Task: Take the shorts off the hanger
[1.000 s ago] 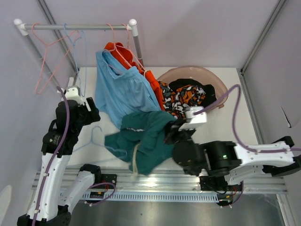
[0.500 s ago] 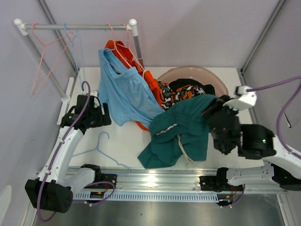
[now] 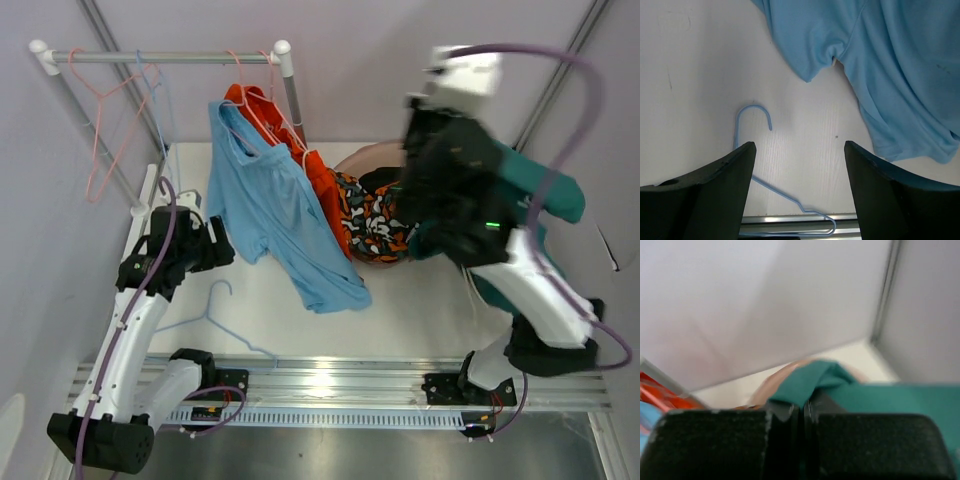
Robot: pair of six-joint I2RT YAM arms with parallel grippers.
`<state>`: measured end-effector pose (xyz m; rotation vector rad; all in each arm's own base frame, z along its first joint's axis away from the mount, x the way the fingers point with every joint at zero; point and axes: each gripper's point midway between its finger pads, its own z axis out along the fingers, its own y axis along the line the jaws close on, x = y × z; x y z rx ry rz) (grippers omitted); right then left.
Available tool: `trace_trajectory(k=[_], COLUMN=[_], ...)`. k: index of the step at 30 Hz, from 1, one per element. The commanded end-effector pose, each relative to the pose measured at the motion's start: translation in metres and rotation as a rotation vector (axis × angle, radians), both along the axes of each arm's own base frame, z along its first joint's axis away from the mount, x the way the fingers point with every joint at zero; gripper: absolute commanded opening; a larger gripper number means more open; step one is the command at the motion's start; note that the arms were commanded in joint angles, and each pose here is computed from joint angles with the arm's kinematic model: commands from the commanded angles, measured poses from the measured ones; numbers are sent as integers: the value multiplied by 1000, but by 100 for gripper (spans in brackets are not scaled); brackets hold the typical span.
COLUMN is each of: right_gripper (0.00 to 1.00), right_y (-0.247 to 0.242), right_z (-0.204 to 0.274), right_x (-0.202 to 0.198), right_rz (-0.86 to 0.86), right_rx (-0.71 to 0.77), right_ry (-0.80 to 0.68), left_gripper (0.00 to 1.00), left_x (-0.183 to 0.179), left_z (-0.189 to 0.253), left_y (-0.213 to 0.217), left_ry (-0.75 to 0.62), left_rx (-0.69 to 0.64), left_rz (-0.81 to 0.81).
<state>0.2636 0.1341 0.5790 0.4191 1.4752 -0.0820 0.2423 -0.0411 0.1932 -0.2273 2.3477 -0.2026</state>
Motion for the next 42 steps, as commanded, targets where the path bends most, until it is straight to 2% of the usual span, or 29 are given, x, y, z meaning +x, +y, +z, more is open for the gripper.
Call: trace_trajectory(k=[1, 2, 3, 8, 9, 11, 13, 15, 16, 17, 18, 19, 21, 22, 23, 25, 28, 30, 31, 32, 33, 34, 36, 38, 42], right_gripper=[0, 0, 0, 0, 0, 0, 0, 0, 0, 0, 0, 0, 0, 0, 0, 0, 0, 0, 5, 15, 29, 54, 74, 79, 80], right_y=[36, 36, 44, 3, 4, -28, -39, -62, -70, -72, -95, -97, -118, -120, -118, -119, -85, -53, -39, -28, -16, -5, 13, 17, 12], right_z=[46, 56, 77, 125, 135, 140, 134, 104, 93, 62, 44, 9, -25, -41, -73, -104, -165, -211, -228, -240, -265, -274, -297, -308, -315], right_x=[8, 14, 20, 44, 49, 66, 87, 128, 140, 166, 181, 200, 220, 227, 234, 236, 236, 232, 228, 225, 219, 214, 199, 188, 160], right_rz=[17, 23, 101, -20, 12, -59, -57, -120, -125, -127, -163, -141, -111, -89, -60, -46, 147, 315, 392, 437, 481, 518, 567, 572, 577], right_rx=[-377, -381, -342, -331, -320, -294, -255, -291, -245, -257, -258, -209, -175, -113, -118, -79, -55, -5, 17, 44, 49, 52, 43, 39, 81], right_ry=[-108, -119, -176, -376, -444, -477, -492, -417, -409, -338, -297, -239, -181, -167, -105, -57, 41, 120, 160, 186, 238, 255, 297, 319, 322], left_gripper=[77, 77, 77, 77, 77, 77, 77, 77, 77, 77, 77, 77, 77, 77, 77, 82, 87, 87, 88, 88, 88, 88, 88, 94, 94], left_x=[6, 6, 5, 1, -1, -2, -5, -8, -10, -11, -13, -14, -15, -15, -14, -12, -7, -3, -2, -1, 1, 1, -4, -4, 1], left_z=[19, 20, 19, 14, 14, 14, 16, 17, 18, 19, 20, 20, 20, 19, 19, 8, -15, -25, -37, -41, -44, -50, -66, -75, -96], left_y=[2, 2, 2, 2, -3, -7, -5, -2, -2, -2, -3, -4, -1, 1, 2, 13, 20, 13, 11, 10, 8, 8, 13, 18, 39], left_ry=[-67, -81, -83, -91, -90, -95, -98, -94, -97, -101, -108, -110, -106, -100, -96, -47, 58, 102, 145, 160, 170, 175, 190, 173, 248], left_rx=[-5, -2, 0, -1, -20, -32, -19, -4, -6, -8, -16, -23, -16, -11, -10, 25, 48, -1, -13, -30, -62, -76, -109, -115, -63], left_rz=[14, 8, 6, -7, -29, -46, -54, -48, -47, -47, -50, -46, -30, -20, -12, 61, 121, 123, 131, 145, 185, 213, 319, 379, 454])
